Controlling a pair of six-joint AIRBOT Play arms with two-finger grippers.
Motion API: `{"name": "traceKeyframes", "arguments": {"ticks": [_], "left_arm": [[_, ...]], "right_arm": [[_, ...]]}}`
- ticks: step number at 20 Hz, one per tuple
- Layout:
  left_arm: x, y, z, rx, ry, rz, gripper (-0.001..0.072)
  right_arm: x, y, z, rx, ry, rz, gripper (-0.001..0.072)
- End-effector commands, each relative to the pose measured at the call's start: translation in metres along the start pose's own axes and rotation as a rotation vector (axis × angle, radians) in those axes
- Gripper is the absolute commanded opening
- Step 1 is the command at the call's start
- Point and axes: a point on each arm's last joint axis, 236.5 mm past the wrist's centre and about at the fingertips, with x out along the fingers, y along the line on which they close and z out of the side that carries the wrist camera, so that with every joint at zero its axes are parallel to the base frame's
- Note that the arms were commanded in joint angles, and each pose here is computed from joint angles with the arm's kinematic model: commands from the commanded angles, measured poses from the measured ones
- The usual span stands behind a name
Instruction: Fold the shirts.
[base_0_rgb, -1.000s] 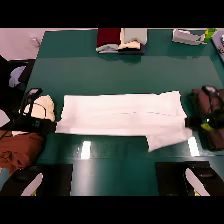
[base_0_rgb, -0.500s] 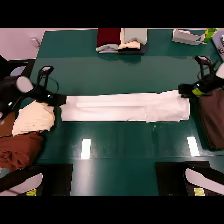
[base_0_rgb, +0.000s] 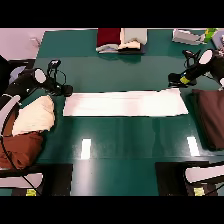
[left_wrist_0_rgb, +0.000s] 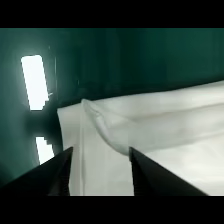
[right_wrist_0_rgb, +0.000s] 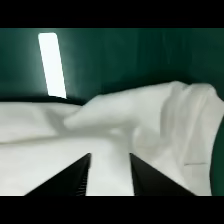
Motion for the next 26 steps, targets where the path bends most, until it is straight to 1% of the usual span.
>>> {"name": "traceKeyframes", "arguments": {"ticks": [1, 2, 3, 4, 5, 6, 7, 8, 10, 12, 14, 18, 20, 21, 23, 24, 25, 26], "left_arm": [[-0.005, -0.003, 0.007, -0.016, 0.001, -0.009, 0.0434], [-0.012, -0.005, 0.007, -0.01, 0.021, -0.012, 0.0429], [-0.019, -0.007, 0.006, -0.006, 0.043, -0.015, 0.0348], [-0.026, -0.009, 0.003, 0.004, 0.067, -0.018, 0.0191], [-0.03, -0.011, 0.001, 0.019, 0.08, -0.027, 0.0067], [-0.034, -0.016, 0.001, 0.019, 0.077, -0.043, 0.0024], [-0.036, -0.019, 0.002, 0.013, 0.072, -0.055, 0.0024], [-0.036, -0.022, 0.002, 0.007, 0.071, -0.067, 0.0024], [-0.038, -0.035, 0.003, -0.022, 0.068, -0.122, 0.0024], [-0.039, -0.048, 0.007, -0.049, 0.055, -0.174, 0.0023], [-0.038, -0.06, 0.008, -0.031, 0.046, -0.187, 0.0023], [-0.037, -0.086, 0.004, 0.023, 0.045, -0.21, 0.0023], [-0.036, -0.095, 0.002, 0.04, 0.047, -0.218, 0.0023], [-0.036, -0.098, 0.001, 0.043, 0.049, -0.22, 0.0023], [-0.036, -0.102, 0.0, 0.053, 0.051, -0.224, 0.0023], [-0.036, -0.106, -0.001, 0.059, 0.052, -0.228, 0.0023], [-0.035, -0.111, -0.002, 0.068, 0.049, -0.231, 0.0023], [-0.034, -0.118, -0.002, 0.076, 0.044, -0.236, 0.0023]], "right_arm": [[-0.006, 0.011, 0.021, -0.021, -0.043, 0.076, 0.0414], [-0.013, 0.006, 0.023, -0.025, -0.04, 0.071, 0.042], [-0.02, -0.001, 0.019, -0.029, -0.025, 0.067, 0.0474], [-0.024, -0.009, 0.013, -0.03, -0.01, 0.064, 0.0474], [-0.025, -0.019, 0.006, -0.015, 0.004, 0.058, 0.0475], [-0.026, -0.033, -0.002, 0.013, 0.013, 0.051, 0.0488], [-0.024, -0.047, -0.011, 0.048, 0.021, 0.044, 0.0532], [-0.02, -0.061, -0.02, 0.084, 0.03, 0.038, 0.0616], [-0.006, -0.086, -0.041, 0.157, 0.074, 0.03, 0.0624], [0.013, -0.096, -0.059, 0.196, 0.126, 0.033, 0.0623], [0.031, -0.097, -0.071, 0.209, 0.166, 0.038, 0.0622], [0.051, -0.086, -0.075, 0.188, 0.198, 0.045, 0.0618], [0.057, -0.077, -0.076, 0.163, 0.209, 0.048, 0.0563], [0.057, -0.074, -0.073, 0.151, 0.2, 0.045, 0.0484], [0.056, -0.068, -0.069, 0.125, 0.188, 0.039, 0.0228], [0.054, -0.065, -0.067, 0.116, 0.188, 0.041, 0.0113], [0.052, -0.063, -0.065, 0.111, 0.19, 0.043, 0.0021], [0.047, -0.061, -0.064, 0.108, 0.194, 0.047, 0.0021]]}}
